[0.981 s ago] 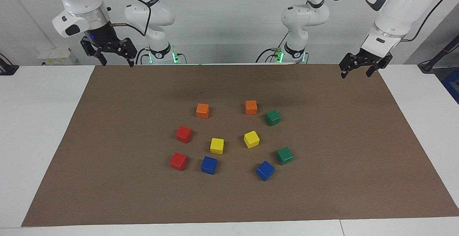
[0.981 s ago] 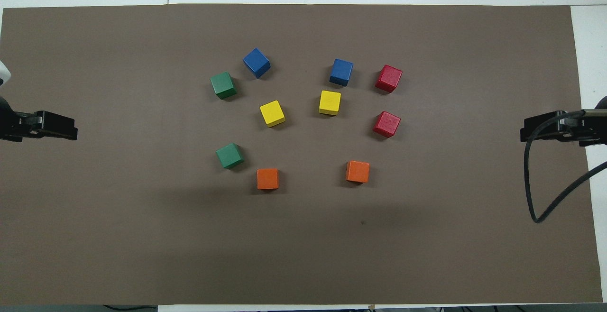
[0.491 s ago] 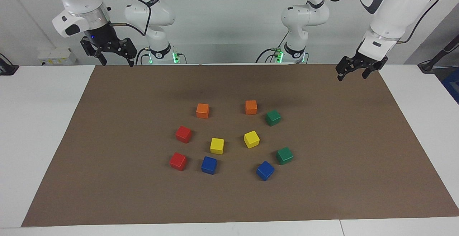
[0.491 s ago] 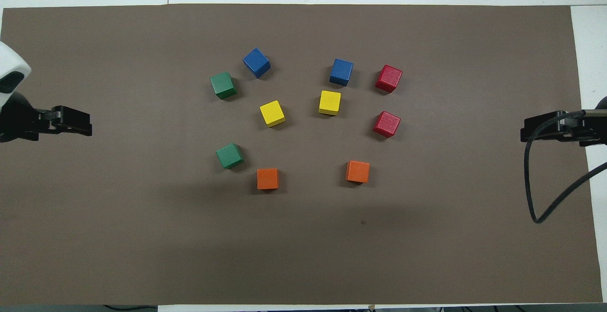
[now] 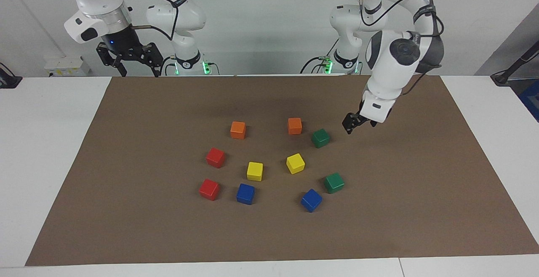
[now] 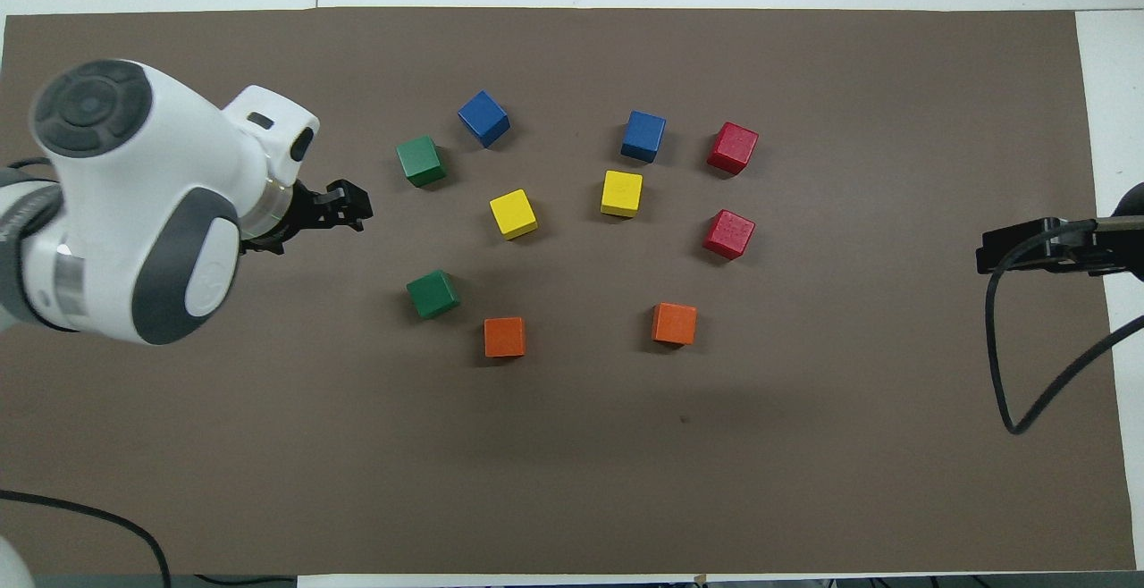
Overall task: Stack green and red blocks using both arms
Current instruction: 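Lower the left gripper onto green while the right gripper reaches red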
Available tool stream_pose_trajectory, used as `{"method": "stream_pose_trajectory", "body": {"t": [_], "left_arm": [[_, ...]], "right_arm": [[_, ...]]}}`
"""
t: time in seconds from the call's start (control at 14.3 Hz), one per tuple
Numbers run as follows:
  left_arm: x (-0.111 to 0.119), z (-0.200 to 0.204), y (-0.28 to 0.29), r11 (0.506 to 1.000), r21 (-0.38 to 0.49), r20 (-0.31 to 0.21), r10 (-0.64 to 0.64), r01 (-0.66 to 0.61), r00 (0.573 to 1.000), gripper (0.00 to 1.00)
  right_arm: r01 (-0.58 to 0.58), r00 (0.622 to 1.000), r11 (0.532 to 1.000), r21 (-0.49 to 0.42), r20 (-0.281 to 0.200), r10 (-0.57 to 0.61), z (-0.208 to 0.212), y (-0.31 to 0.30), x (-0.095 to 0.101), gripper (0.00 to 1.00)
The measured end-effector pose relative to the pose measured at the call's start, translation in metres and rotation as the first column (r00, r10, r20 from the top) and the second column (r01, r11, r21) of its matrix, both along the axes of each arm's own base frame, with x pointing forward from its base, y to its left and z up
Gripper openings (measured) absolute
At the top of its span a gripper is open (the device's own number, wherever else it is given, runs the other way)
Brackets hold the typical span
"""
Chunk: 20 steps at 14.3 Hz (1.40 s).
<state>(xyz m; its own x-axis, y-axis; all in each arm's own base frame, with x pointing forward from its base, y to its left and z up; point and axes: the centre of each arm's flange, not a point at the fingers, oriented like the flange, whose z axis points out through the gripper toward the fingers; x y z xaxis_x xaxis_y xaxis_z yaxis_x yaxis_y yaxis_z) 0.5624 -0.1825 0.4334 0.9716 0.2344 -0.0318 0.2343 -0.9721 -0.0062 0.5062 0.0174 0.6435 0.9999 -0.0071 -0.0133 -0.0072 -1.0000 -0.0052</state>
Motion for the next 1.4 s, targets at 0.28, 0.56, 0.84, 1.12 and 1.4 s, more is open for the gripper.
{"method": "stream_pose_trajectory", "body": {"t": [0.28, 0.56, 0.84, 1.12, 1.4], "left_arm": [[-0.016, -0.041, -0.047, 0.999, -0.016, 0.016, 0.04, -0.04, 0.999, 1.0], [-0.037, -0.08, -0.059, 0.998, -0.019, 0.021, 0.061, -0.06, 0.998, 1.0], [-0.051, -0.101, -0.069, 0.994, -0.011, 0.007, 0.112, -0.112, 0.994, 1.0], [-0.055, -0.12, -0.08, 0.992, -0.009, 0.0, 0.128, -0.128, 0.992, 1.0], [-0.053, -0.129, -0.078, 0.991, -0.005, -0.008, 0.133, -0.133, 0.991, 0.91]], "right_arm": [[-0.082, 0.996, 0.997, -0.001, 0.021, 0.082, 0.012, -0.003, -0.009, 1.0], [-0.076, 0.997, 0.997, 0.0, 0.0, 0.076, 0.004, -0.001, -0.018, 1.0], [0.175, 0.985, 0.985, 0.004, 0.011, -0.175, -0.044, 0.047, -0.022, 1.0], [0.315, 0.949, 0.949, 0.016, 0.031, -0.315, -0.118, 0.116, -0.022, 1.0], [0.356, 0.934, 0.934, 0.025, 0.027, -0.357, -0.191, 0.136, 0.003, 1.0]]}}
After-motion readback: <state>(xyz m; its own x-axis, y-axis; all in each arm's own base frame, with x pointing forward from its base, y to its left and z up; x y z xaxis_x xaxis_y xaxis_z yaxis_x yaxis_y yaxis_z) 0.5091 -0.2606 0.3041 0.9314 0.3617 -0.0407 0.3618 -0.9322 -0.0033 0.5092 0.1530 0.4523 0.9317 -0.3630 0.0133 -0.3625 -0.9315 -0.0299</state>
